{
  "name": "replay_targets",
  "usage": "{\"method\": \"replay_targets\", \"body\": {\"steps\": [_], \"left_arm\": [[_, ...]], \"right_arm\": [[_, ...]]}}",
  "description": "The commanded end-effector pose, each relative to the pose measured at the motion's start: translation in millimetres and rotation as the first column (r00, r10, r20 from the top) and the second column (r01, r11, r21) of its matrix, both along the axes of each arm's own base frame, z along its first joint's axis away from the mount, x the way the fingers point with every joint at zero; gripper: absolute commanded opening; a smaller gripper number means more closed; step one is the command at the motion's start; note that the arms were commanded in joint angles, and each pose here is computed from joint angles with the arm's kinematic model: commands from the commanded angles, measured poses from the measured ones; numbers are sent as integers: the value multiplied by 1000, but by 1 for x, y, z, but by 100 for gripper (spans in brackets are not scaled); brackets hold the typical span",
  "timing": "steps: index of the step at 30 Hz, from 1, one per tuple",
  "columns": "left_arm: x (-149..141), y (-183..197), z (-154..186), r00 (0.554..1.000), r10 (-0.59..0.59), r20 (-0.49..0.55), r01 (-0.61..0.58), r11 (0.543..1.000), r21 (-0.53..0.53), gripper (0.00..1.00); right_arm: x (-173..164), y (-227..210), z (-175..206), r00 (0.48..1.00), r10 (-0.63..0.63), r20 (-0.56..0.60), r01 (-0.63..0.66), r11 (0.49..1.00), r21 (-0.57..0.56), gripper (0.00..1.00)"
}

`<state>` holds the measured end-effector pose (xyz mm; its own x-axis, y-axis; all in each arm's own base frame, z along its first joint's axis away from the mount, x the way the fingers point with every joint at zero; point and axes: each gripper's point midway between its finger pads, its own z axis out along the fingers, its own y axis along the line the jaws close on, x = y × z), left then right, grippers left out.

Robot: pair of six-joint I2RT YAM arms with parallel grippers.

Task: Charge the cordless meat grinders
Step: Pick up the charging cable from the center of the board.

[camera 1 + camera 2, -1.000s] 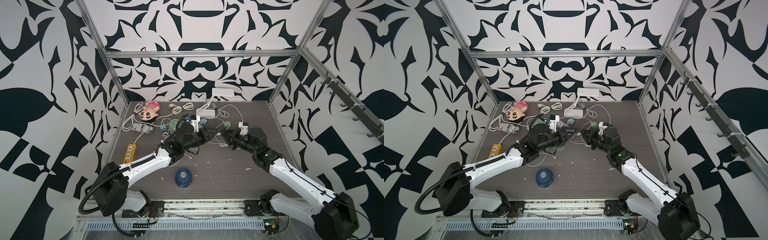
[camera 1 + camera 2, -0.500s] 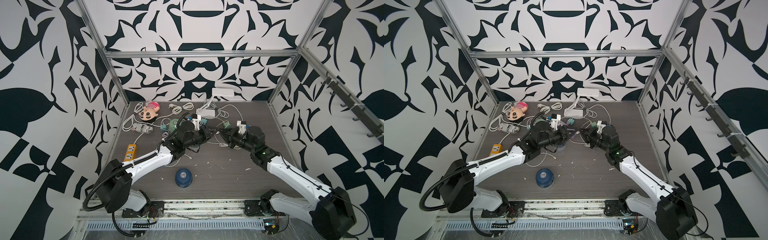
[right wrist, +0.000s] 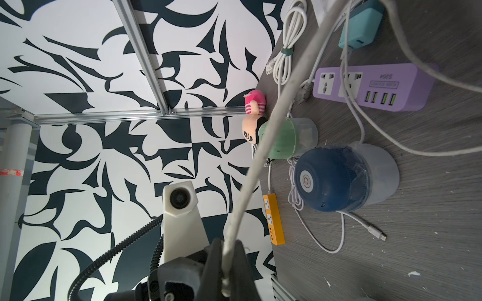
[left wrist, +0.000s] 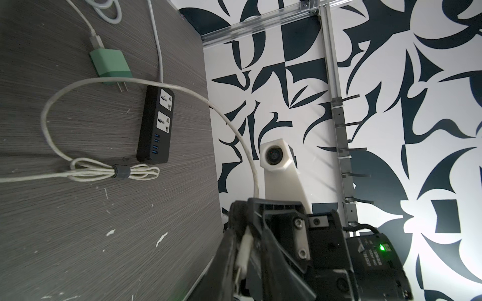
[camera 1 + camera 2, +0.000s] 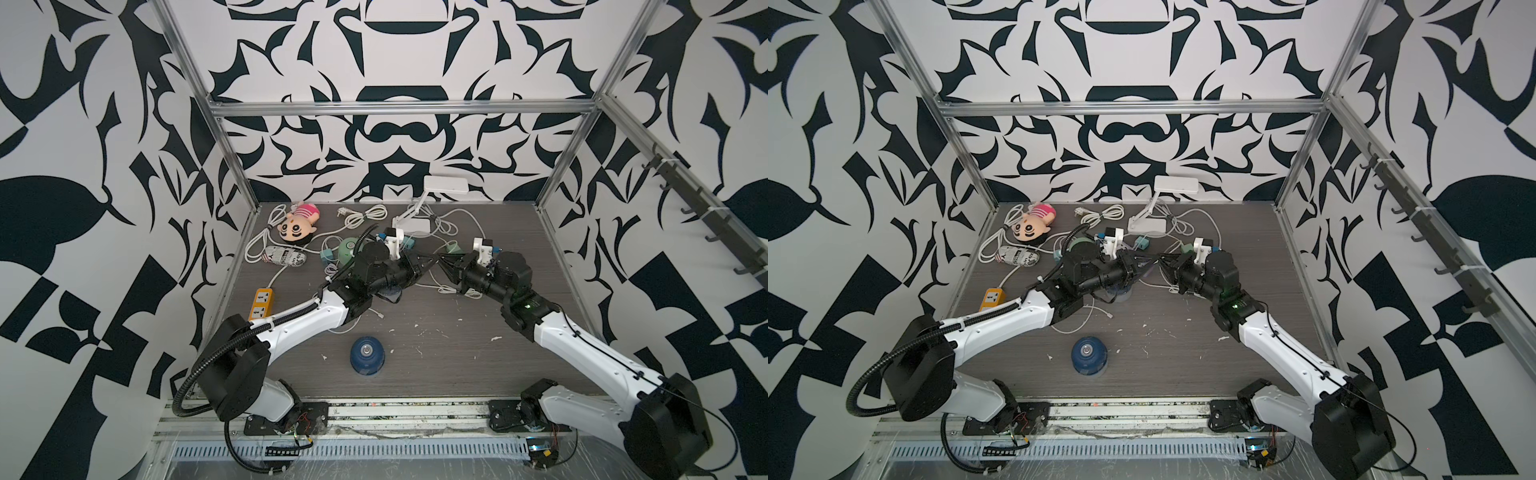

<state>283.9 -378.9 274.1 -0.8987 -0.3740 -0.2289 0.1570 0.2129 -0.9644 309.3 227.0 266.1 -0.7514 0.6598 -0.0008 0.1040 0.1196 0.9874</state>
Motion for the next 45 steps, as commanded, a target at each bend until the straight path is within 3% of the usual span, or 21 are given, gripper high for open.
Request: {"method": "replay_targets", "body": {"steps": [1, 8, 11, 14, 16, 18, 23, 27, 29, 34, 38, 40, 43, 45], "left_arm": [[1, -3, 19, 999, -9, 34, 11, 998, -62, 15], [3, 0, 11, 1000, -1, 2, 1, 999, -54, 0], [4, 5, 5, 1000, 2, -21, -2, 999, -33, 0], [2, 14, -3, 999, -6, -45, 6, 1000, 9, 0], [-2, 21, -11, 998, -22, -61, 26, 998, 61, 0], [-9, 30, -18, 995, -58, -78, 68, 990, 127, 0], [-31, 53, -27, 986, -150, -78, 167, 944, 286, 0], [-52, 75, -20, 979, -204, -21, 197, 907, 373, 0], [-57, 83, -16, 976, -220, 0, 203, 898, 391, 0], [-65, 97, -4, 966, -253, 57, 204, 877, 434, 0], [-68, 101, 3, 955, -282, 95, 208, 861, 465, 0], [-71, 100, 6, 944, -309, 118, 223, 859, 461, 0], [-77, 100, 11, 927, -349, 140, 252, 853, 458, 0], [-83, 101, 10, 911, -388, 141, 284, 837, 468, 0]], "right_arm": [[-1, 3, 26, 998, 11, 67, -13, 999, 35, 0], [-4, 4, 22, 997, 25, 67, -26, 999, 23, 0], [-10, 0, 18, 996, 44, 73, -41, 999, -35, 25], [-18, -18, 11, 996, 34, 80, -17, 978, -207, 71], [-24, -34, 7, 995, 38, 93, -1, 930, -369, 99], [-30, -46, 8, 990, 77, 114, -10, 866, -500, 99], [-33, -73, 13, 971, 98, 217, 77, 732, -677, 99], [-37, -90, 24, 941, 100, 324, 179, 666, -724, 99], [-39, -104, 22, 947, 67, 315, 210, 613, -762, 100], [-42, -98, 23, 919, 207, 335, 178, 539, -823, 97], [-50, -68, 27, 845, 424, 327, 66, 524, -849, 74], [-57, -49, 25, 790, 522, 323, 23, 501, -865, 67], [-75, -20, 24, 672, 665, 324, 40, 404, -914, 58], [-88, -2, 25, 580, 748, 323, 78, 343, -936, 57]]}}
